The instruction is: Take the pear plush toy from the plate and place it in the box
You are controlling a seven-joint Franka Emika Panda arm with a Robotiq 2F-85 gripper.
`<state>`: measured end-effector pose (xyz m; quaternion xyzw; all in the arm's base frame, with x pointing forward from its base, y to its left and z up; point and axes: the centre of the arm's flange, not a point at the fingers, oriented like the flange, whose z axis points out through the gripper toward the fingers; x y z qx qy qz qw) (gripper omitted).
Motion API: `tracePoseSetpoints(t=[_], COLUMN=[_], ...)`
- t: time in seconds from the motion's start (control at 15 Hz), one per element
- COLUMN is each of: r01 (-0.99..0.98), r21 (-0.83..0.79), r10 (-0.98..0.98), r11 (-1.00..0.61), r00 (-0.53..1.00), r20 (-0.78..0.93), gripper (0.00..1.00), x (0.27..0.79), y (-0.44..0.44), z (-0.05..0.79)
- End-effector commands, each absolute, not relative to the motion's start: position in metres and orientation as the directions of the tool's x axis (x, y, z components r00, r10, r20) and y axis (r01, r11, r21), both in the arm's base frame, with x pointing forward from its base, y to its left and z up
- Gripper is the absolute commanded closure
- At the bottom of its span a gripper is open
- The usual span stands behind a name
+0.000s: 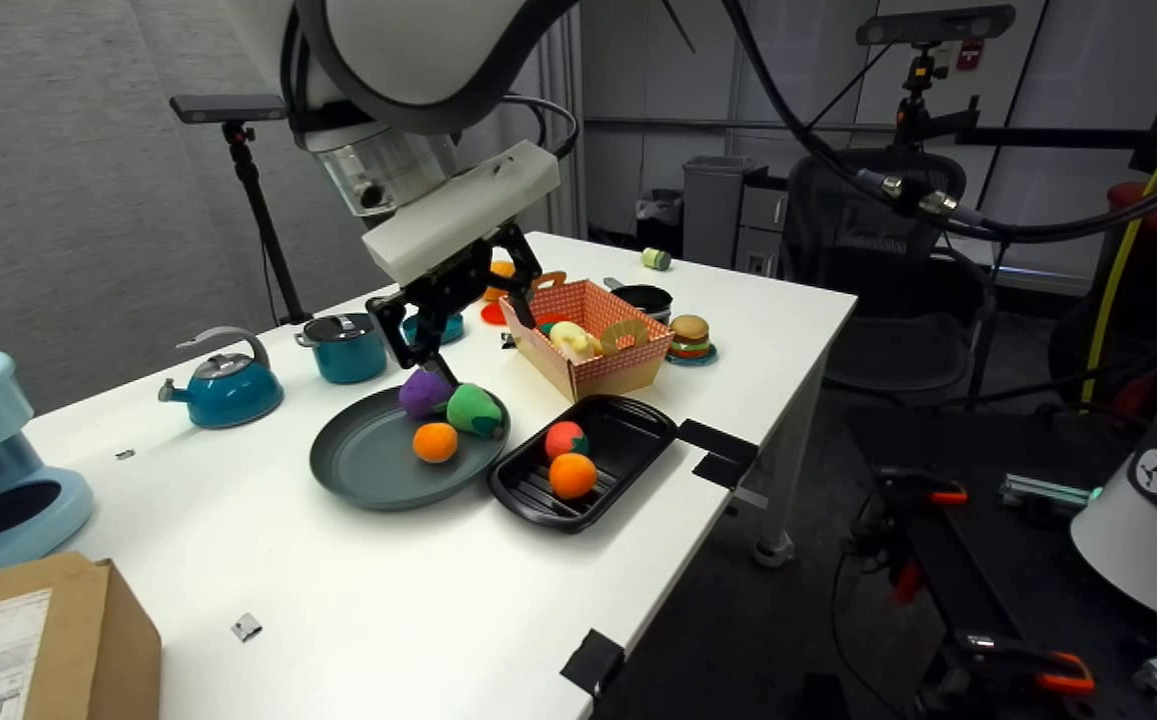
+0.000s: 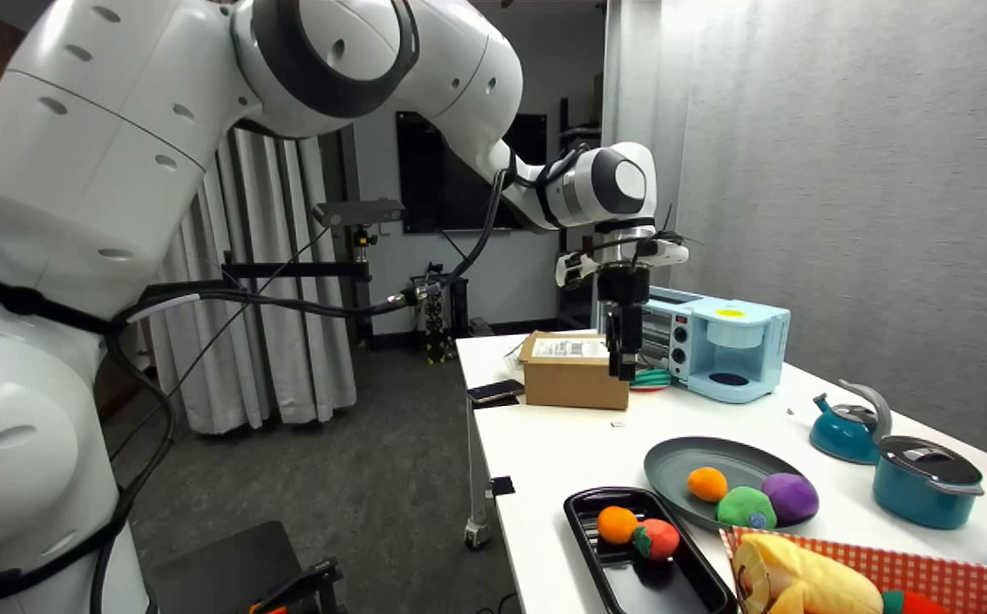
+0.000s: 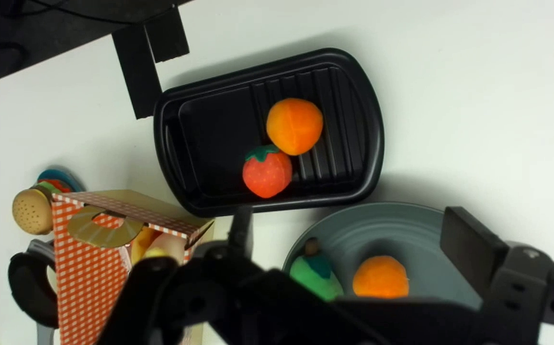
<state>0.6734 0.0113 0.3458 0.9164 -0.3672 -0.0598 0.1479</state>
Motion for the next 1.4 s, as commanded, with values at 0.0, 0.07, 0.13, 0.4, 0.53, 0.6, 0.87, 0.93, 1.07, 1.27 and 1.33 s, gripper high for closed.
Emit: tracePoseSetpoints(t=[0.0,0.07,0.13,0.4,0.53,0.6,0.87,0.93,1.07,1.27,1.33], r01=[-0.656,-0.655,-0.654,-0.654,-0.662,-0.668,-0.688,-0.693,-0.701,-0.71,-0.714], r21=[0.314,0.316,0.317,0.343,0.374,0.386,0.441,0.45,0.461,0.472,0.47], r10=[-0.692,-0.692,-0.691,-0.696,-0.712,-0.723,-0.765,-0.774,-0.784,-0.793,-0.793], r11=[-0.686,-0.686,-0.687,-0.674,-0.65,-0.636,-0.577,-0.563,-0.544,-0.523,-0.519], r00=[0.722,0.722,0.723,0.718,0.702,0.691,0.644,0.633,0.62,0.609,0.607], r20=[-0.003,-0.005,-0.006,-0.002,0.002,0.005,0.002,0.007,0.018,0.037,0.045], gripper=[0.0,0.0,0.0,0.0,0.0,0.0,0.0,0.0,0.0,0.0,0.0], x=[0.674,0.674,0.673,0.679,0.684,0.687,0.697,0.702,0.709,0.722,0.727], y=[0.011,0.011,0.011,0.012,0.005,0.0,-0.028,-0.037,-0.051,-0.068,-0.073], z=[0.345,0.344,0.343,0.329,0.311,0.302,0.263,0.253,0.238,0.224,0.222])
